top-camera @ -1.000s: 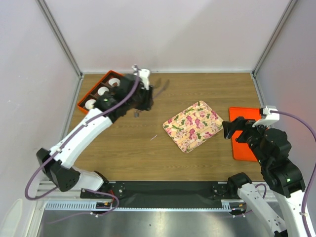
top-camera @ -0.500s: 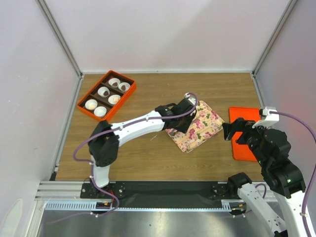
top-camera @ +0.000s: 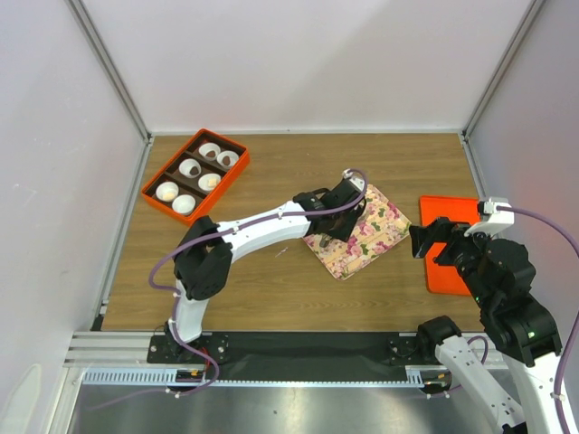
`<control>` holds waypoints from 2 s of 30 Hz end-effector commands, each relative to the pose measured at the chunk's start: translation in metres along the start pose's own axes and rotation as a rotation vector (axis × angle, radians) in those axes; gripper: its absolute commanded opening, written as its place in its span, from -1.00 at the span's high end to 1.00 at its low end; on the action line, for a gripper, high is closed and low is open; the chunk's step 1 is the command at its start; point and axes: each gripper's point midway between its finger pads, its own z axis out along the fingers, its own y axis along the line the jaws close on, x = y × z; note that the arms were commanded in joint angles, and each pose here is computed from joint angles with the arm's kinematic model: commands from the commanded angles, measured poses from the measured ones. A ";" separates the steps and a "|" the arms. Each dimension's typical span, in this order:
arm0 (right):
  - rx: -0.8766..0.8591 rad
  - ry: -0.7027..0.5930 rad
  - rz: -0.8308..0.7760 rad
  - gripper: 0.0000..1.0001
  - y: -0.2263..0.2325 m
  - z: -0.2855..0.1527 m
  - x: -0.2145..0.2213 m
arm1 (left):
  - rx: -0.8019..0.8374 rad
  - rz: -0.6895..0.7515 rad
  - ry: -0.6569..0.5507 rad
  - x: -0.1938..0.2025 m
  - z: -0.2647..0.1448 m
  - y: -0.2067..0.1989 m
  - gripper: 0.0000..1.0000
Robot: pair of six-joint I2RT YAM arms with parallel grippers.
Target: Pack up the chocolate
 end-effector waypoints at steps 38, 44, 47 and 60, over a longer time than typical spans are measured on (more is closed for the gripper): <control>0.002 -0.044 -0.008 -0.99 -0.001 -0.001 -0.009 | 0.031 -0.019 -0.070 -0.028 -0.021 -0.007 0.17; 0.001 -0.046 -0.011 -0.99 -0.001 -0.002 -0.010 | 0.028 0.004 -0.071 -0.031 -0.011 -0.008 0.02; 0.005 -0.045 -0.016 -0.99 -0.002 -0.002 -0.010 | 0.039 0.020 -0.071 -0.034 -0.003 -0.012 0.02; 0.026 -0.050 -0.028 -0.99 -0.006 -0.003 -0.009 | 0.037 0.021 -0.057 -0.038 0.021 -0.013 0.05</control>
